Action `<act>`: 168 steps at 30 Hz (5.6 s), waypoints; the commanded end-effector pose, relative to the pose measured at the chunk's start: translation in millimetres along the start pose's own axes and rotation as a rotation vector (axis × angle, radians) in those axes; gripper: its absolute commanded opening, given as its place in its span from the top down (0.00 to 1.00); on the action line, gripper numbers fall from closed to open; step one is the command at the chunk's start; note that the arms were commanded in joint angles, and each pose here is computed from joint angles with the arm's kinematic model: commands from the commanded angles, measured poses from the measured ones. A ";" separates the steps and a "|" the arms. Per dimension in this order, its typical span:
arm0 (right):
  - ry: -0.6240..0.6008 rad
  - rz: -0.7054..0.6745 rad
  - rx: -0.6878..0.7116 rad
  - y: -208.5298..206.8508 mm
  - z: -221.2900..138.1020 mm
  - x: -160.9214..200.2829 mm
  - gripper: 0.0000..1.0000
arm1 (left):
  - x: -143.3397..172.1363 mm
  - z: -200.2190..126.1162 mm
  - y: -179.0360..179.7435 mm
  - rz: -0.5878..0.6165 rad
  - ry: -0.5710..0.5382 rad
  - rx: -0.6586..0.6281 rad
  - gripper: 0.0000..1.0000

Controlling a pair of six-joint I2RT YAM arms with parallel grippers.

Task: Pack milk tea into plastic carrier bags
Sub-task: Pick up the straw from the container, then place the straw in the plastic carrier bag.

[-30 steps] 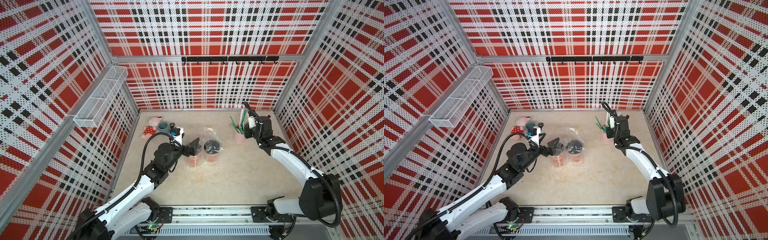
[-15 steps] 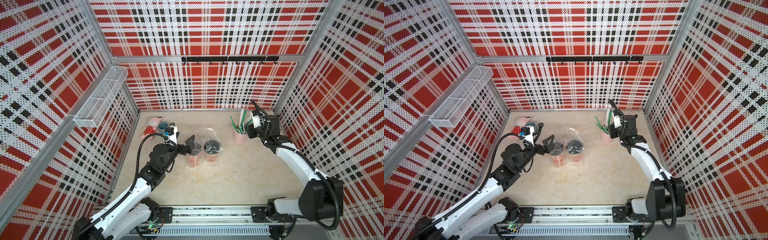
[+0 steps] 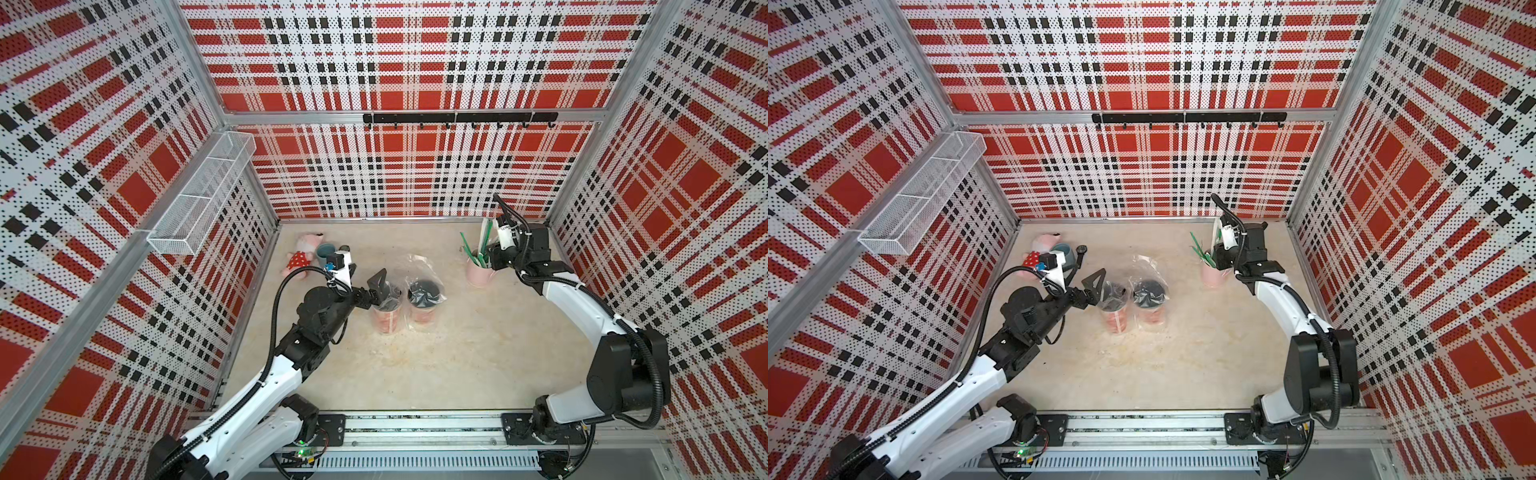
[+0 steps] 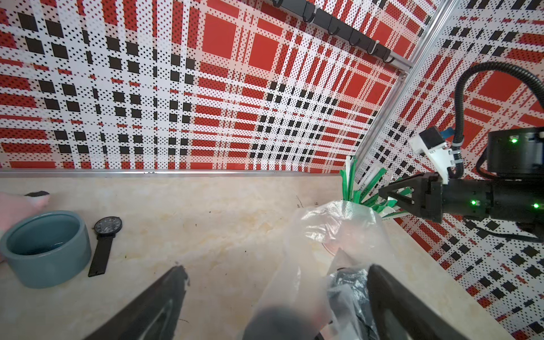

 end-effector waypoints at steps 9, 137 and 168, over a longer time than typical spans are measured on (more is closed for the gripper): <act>-0.154 0.002 0.065 3.1 -28.9 -28.1 1.00 | -7.5 -3.2 -4.8 -0.002 -0.026 0.053 0.03; -0.058 -0.290 -0.481 171.6 -100.1 -0.1 1.00 | 14.8 -1.5 -7.4 -0.013 0.095 0.041 0.15; -0.132 -0.335 -0.518 167.3 -125.3 5.4 0.94 | 16.8 3.2 -2.9 -0.018 0.105 0.043 0.16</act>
Point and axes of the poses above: each gripper's point midway between its finger pads, its own z axis out along the fingers, its own y axis along the line the jaws close on, x = y × z, the point moved 9 cm from there along -z, back along the fingers, and after that the axes turned 3 degrees about z, right-handed, at the moved point
